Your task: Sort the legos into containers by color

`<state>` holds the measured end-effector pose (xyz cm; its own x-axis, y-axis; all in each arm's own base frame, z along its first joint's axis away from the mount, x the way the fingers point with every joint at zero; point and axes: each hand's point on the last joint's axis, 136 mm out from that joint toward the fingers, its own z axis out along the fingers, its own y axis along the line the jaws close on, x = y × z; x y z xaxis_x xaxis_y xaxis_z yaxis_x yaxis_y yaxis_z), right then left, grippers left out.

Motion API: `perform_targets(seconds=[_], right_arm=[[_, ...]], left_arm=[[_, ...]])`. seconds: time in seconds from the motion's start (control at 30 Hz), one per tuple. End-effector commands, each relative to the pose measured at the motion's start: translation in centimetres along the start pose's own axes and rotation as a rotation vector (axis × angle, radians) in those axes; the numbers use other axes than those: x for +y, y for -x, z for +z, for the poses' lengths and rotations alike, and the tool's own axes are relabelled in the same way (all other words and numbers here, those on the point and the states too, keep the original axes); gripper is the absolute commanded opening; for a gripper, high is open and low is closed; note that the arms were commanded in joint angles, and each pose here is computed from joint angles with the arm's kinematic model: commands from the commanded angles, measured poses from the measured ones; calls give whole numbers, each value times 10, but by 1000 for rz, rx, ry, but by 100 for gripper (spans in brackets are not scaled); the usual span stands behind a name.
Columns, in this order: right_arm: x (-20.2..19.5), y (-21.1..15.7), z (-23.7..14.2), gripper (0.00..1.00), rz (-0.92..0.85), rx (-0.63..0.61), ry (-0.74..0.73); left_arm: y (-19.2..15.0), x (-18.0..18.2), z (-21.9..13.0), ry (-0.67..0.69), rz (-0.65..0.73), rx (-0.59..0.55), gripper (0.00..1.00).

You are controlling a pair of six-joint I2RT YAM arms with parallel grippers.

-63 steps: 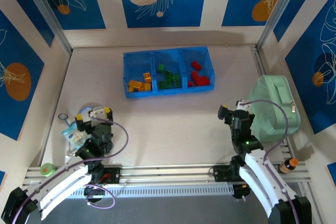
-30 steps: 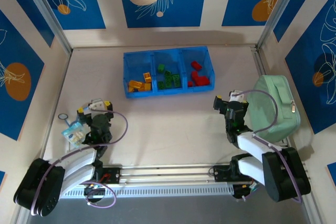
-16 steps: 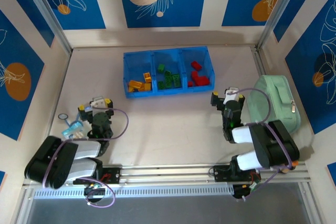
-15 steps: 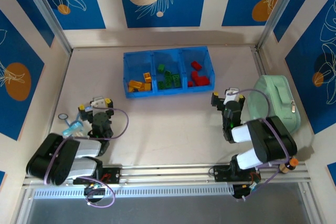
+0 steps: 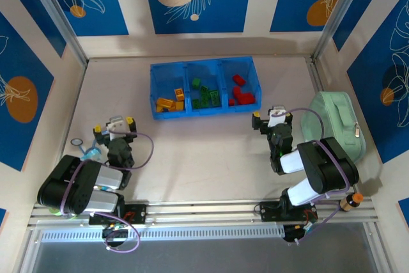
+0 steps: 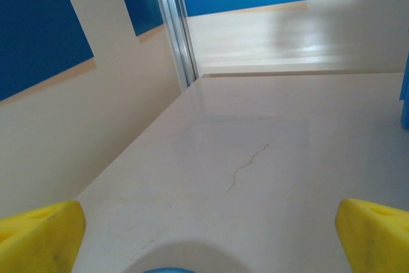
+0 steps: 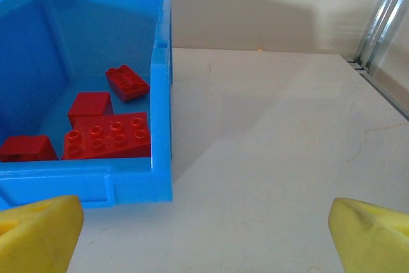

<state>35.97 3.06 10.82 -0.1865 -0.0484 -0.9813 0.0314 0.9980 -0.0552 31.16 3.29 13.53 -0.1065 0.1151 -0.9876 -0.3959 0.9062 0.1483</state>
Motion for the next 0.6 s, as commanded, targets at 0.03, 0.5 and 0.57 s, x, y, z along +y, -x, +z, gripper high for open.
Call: perform_targets(seconds=[0.03, 0.5, 0.57], right_arm=[[1, 13, 2, 99, -1, -45, 15], [1, 10, 5, 99, 22, -26, 39], [-11, 4, 19, 99, 78, 5, 22]], left_arm=[[10, -15, 0, -103, -81, -43, 100], [-3, -30, 19, -150, -51, 4, 100], [-3, -35, 19, -177, -37, 2, 100]])
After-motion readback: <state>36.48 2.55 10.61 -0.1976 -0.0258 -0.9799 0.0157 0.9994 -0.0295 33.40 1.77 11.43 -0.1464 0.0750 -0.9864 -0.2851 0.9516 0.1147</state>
